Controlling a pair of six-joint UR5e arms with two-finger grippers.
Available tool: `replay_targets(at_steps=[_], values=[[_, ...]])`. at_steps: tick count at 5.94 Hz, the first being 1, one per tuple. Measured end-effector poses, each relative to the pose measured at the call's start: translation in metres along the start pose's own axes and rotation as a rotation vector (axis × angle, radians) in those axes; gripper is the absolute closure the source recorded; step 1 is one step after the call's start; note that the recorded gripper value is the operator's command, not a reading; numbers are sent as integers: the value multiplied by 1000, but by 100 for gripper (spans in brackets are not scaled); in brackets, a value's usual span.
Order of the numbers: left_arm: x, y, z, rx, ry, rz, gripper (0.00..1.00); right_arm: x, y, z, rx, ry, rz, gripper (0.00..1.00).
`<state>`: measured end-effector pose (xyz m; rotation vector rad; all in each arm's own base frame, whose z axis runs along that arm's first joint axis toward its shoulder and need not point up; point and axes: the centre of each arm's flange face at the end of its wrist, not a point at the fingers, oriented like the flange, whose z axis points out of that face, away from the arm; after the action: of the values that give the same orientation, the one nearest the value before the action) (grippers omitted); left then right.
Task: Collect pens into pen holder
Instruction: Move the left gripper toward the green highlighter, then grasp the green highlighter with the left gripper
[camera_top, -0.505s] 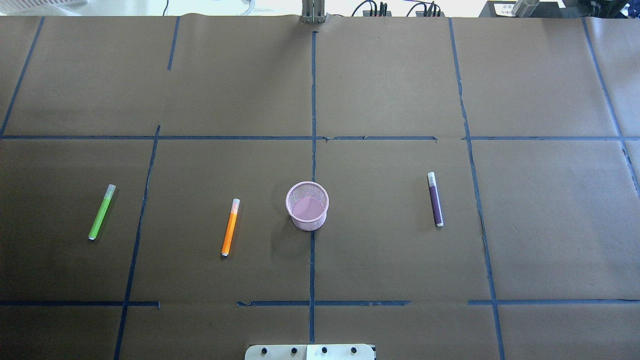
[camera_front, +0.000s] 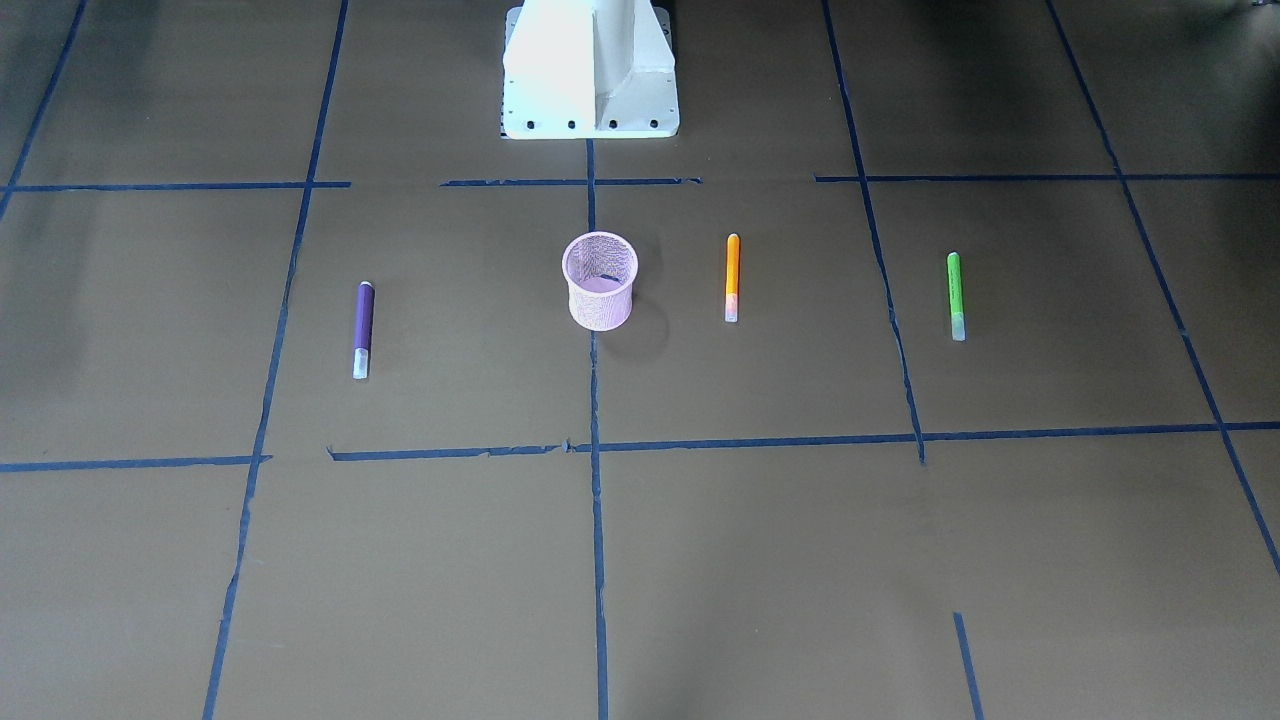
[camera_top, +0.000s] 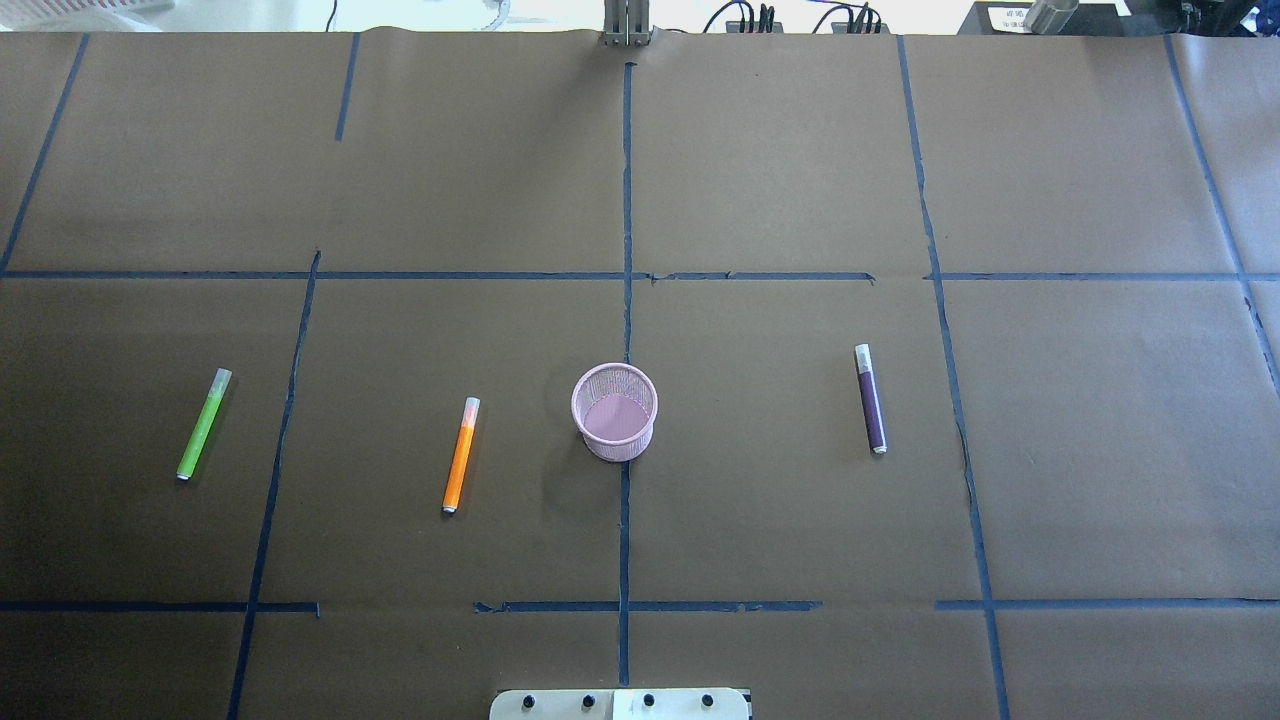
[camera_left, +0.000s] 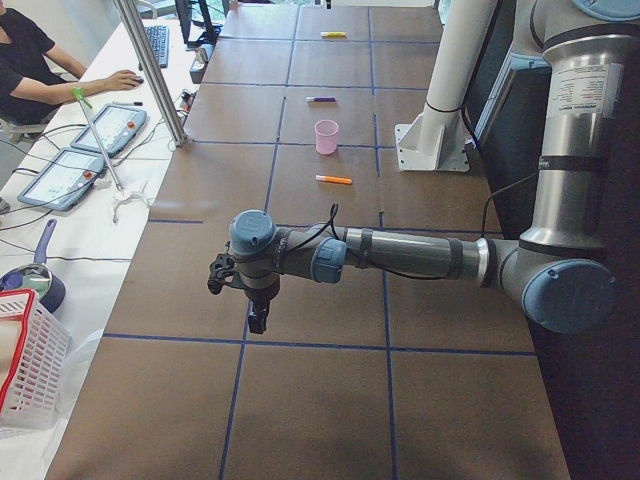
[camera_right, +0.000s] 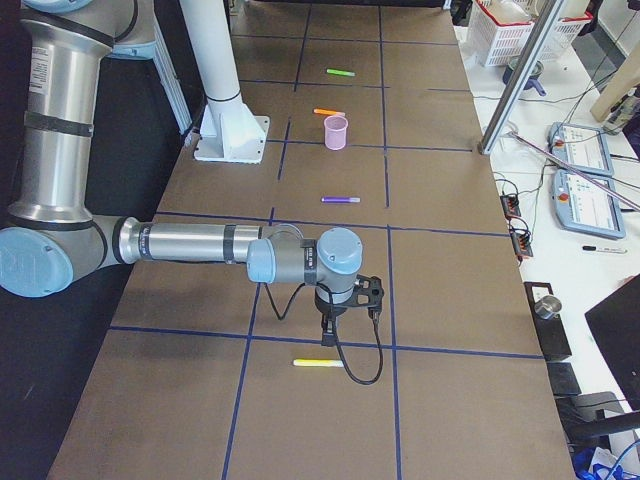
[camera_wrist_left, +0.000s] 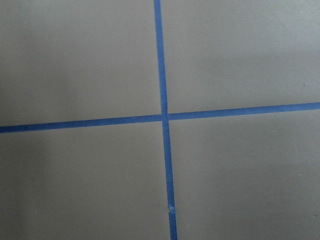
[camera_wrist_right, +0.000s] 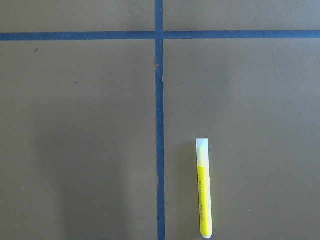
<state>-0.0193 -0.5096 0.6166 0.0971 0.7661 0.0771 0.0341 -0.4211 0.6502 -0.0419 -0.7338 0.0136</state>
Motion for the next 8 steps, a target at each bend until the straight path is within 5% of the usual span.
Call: replay_targets(at_steps=[3, 5, 8], values=[[41, 15, 53, -8, 36, 75, 0, -3, 0, 2, -2, -43, -11, 0], [181, -10, 105, -70, 104, 119, 0, -9, -1, 7, 13, -80, -48, 0], [282, -2, 115, -76, 139, 52, 1, -37, -4, 30, 9, -94, -169, 0]])
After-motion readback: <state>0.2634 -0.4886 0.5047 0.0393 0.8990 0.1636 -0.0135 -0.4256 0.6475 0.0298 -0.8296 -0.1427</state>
